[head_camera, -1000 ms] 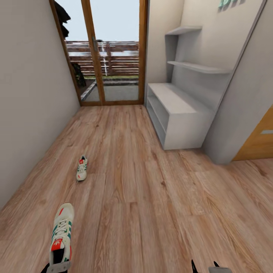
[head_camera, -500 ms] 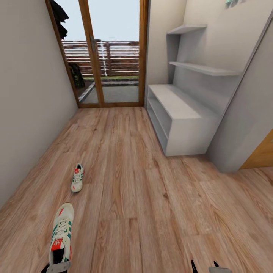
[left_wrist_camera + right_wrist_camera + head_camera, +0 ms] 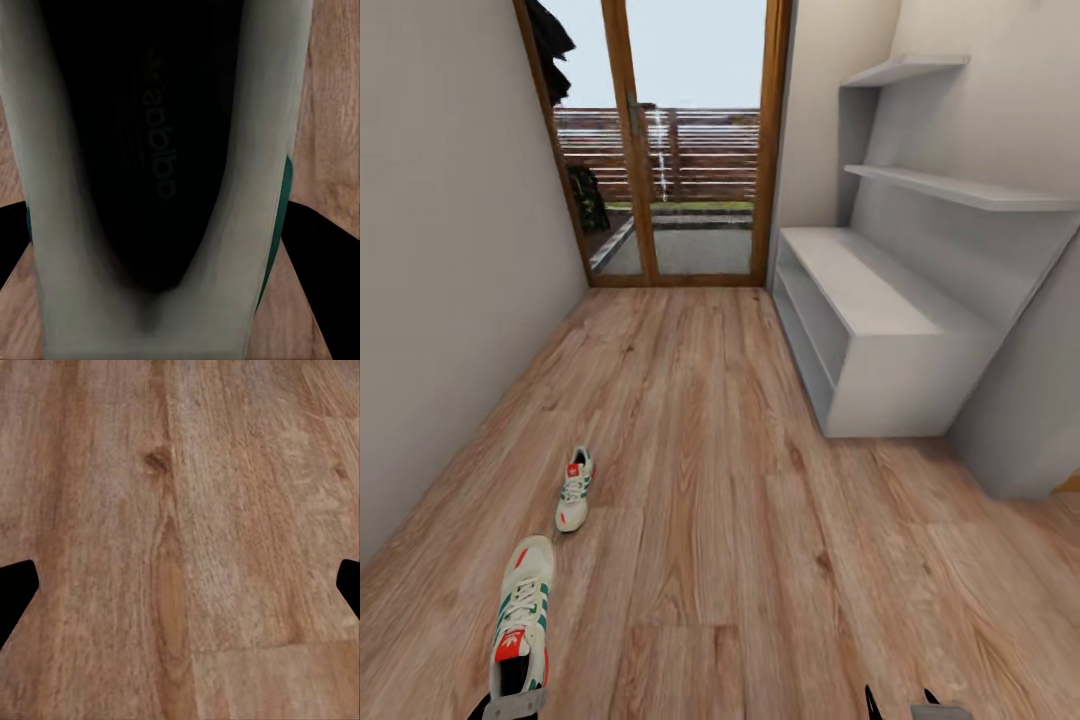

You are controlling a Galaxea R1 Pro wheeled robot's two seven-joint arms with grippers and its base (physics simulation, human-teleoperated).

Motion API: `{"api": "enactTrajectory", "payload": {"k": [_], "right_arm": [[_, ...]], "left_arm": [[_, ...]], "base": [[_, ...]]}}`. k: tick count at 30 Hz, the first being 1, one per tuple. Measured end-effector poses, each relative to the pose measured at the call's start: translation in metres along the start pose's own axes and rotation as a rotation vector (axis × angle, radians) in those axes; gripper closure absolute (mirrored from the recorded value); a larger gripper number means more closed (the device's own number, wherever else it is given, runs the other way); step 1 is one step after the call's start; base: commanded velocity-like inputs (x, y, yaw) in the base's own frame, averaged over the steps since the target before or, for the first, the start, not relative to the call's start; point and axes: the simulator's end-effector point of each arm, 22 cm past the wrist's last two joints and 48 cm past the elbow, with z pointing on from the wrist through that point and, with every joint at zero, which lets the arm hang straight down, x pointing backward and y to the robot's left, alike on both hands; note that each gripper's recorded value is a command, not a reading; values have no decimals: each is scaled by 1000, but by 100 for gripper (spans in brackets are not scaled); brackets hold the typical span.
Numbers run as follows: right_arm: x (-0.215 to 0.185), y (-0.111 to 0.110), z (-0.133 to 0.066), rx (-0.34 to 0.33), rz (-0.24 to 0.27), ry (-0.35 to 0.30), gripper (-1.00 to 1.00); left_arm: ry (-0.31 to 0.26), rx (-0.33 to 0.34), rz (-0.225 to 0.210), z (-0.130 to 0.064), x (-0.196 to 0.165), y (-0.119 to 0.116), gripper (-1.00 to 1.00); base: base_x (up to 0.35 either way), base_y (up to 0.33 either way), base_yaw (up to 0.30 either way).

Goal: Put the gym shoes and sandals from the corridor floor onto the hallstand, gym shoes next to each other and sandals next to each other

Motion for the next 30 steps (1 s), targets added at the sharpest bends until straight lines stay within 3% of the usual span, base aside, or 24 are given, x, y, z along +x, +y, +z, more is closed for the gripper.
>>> {"api": "enactTrajectory", "payload": {"k": [5,30], "right_arm": [[0,0,0,0,0,0,-100],[1,0,0,-2,0,1,-100]], "left_arm": [[0,0,0,0,0,0,100],[0,0,0,0,0,0,100]], "base": [[340,0,247],[340,-40,2]]}}
